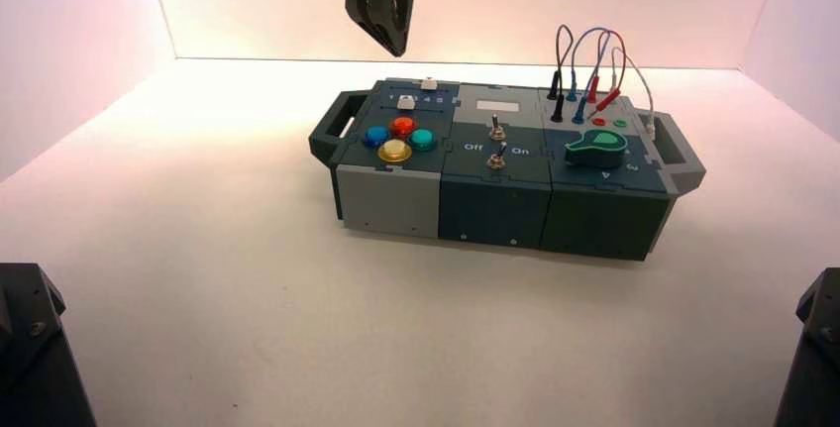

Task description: Move the top slider to position 4.

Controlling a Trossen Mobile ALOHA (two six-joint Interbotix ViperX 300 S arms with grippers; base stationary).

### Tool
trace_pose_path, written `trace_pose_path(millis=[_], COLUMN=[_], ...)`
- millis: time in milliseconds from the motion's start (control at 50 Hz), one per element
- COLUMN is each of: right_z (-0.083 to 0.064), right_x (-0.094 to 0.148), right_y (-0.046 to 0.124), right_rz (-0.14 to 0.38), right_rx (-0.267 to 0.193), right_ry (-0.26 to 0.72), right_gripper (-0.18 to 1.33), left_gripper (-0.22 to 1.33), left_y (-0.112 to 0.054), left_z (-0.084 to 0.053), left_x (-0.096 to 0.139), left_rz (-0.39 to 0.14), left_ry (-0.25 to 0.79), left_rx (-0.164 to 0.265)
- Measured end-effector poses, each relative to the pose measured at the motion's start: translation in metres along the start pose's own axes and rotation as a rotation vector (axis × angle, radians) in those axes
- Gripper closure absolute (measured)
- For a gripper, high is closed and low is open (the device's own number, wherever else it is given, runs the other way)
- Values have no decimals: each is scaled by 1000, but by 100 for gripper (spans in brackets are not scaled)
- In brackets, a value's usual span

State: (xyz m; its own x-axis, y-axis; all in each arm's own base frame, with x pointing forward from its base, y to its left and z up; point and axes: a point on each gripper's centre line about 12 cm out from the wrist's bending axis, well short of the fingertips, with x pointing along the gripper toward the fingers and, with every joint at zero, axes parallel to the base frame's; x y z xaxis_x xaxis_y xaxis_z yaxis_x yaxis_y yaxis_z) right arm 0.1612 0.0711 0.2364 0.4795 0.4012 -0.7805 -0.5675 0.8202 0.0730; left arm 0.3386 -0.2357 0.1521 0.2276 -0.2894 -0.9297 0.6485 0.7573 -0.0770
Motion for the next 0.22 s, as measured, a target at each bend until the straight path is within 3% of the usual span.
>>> trace_pose_path(millis=[220], right_z=[0], right_x=[2], right_y=[0], right_rz=[2], right_rx=[3], right_ry=[9], right_gripper=[129], left_gripper=[128], left_y=[-2], left_z=[2], left_x=[-17], left_rz=[-2], left_ry=[-19], left_rx=[5])
